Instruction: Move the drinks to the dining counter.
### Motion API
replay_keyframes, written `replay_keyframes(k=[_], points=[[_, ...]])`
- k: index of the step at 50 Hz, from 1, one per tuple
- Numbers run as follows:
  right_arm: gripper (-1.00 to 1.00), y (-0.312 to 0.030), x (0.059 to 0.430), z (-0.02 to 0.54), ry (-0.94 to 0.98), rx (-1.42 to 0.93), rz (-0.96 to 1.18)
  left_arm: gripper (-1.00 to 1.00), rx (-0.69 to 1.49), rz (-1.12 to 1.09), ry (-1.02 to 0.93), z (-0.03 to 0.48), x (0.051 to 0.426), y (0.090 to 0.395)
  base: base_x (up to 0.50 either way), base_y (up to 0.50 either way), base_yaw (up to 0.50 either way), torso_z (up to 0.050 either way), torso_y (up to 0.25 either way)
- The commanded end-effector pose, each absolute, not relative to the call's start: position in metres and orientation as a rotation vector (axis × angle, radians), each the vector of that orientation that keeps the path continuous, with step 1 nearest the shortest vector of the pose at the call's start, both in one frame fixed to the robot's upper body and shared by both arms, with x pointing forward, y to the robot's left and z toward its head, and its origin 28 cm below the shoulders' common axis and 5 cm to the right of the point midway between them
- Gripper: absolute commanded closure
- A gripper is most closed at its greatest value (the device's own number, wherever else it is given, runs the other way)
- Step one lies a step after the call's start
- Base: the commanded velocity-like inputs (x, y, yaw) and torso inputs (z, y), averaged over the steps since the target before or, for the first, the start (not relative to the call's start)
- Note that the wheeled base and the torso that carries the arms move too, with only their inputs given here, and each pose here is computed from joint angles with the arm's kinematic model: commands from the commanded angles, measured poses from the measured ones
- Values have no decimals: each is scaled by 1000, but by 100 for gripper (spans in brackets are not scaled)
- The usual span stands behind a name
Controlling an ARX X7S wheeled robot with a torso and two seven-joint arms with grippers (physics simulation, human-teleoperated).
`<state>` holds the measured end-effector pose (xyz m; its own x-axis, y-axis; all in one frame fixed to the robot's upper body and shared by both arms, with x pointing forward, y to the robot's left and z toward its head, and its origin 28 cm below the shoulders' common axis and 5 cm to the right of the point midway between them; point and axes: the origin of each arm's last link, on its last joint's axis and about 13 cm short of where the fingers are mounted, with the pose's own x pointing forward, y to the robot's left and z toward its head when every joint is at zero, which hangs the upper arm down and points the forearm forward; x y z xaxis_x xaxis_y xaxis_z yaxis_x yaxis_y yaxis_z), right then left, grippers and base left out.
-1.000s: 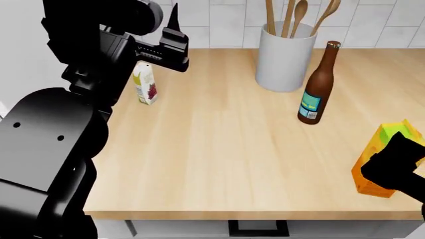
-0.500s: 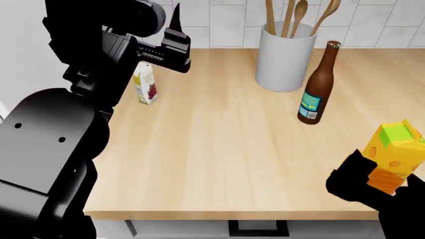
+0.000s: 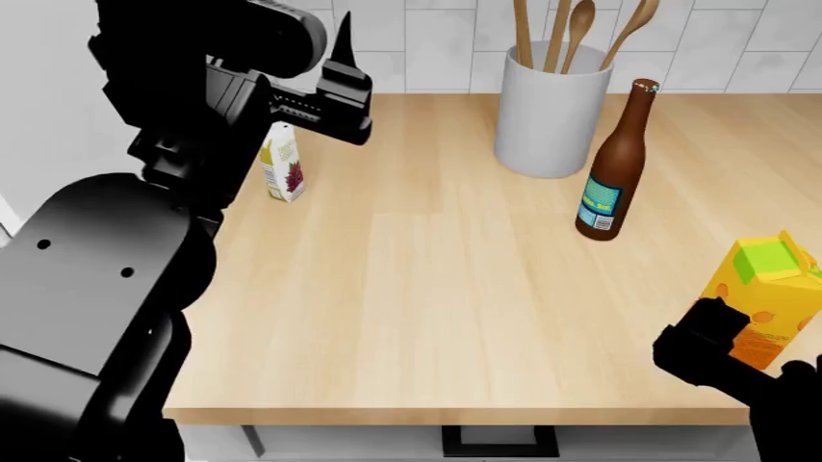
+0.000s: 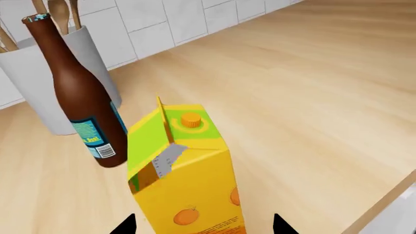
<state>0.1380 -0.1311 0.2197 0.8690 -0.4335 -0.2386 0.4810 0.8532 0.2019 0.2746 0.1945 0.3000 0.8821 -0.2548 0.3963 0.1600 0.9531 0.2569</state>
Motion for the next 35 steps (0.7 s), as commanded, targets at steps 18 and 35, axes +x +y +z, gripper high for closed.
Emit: replay_keyframes(k=[18,35], points=[[100,-129,190,231,220,196,-375,-100,222,-227,-427,289,281,191,0,0,0,0,0],[100,-102,180,301,-100,85,-202,-100,175,-180,-332,284,286,200,0,0,0,0,1]])
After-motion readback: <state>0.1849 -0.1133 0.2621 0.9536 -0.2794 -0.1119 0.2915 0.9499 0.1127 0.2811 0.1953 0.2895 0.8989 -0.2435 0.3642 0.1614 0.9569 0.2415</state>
